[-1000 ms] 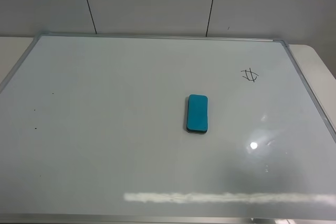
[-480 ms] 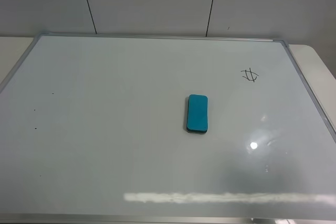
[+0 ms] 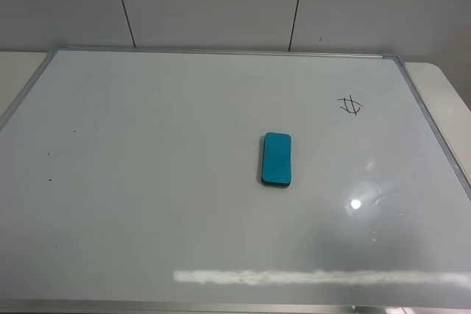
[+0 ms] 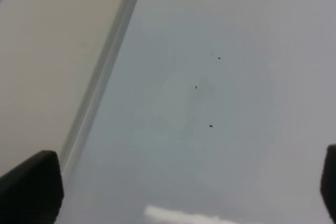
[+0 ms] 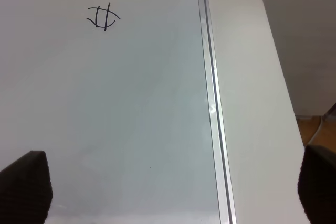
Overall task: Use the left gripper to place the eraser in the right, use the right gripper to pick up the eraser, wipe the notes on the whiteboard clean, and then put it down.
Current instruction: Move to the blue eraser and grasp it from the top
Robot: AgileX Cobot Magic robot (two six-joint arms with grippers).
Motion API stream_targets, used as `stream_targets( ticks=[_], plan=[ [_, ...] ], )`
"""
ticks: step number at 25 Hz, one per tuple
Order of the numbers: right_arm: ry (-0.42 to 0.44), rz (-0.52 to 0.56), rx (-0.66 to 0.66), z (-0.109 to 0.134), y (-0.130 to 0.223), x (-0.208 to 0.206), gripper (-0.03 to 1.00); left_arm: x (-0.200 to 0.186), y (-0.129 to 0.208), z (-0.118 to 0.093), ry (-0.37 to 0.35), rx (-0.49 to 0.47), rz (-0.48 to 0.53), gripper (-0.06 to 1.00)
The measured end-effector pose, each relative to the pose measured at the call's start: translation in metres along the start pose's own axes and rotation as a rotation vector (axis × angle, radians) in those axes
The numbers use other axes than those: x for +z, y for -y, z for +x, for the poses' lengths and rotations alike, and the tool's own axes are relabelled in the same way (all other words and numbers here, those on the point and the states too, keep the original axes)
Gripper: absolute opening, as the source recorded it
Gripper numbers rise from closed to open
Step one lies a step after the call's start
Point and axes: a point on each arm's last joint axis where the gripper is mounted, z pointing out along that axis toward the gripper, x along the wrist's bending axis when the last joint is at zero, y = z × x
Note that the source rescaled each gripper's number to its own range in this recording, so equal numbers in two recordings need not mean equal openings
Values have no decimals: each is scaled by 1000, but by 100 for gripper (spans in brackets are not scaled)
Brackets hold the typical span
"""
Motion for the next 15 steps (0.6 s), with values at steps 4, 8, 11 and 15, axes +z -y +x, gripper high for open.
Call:
stream_targets(
  ticks=[4,8,11,15],
  plan=[
    [0,0,0,0,0,0,86,0,0,0,0,0,0,100],
    [1,-7,0,0,-1,0,86,0,0,0,0,0,0,100],
    [2,-22,0,0,-2,0,86,0,0,0,0,0,0,100],
    [-7,-23,26,1,-2,0,86,0,0,0,0,0,0,100]
  ],
)
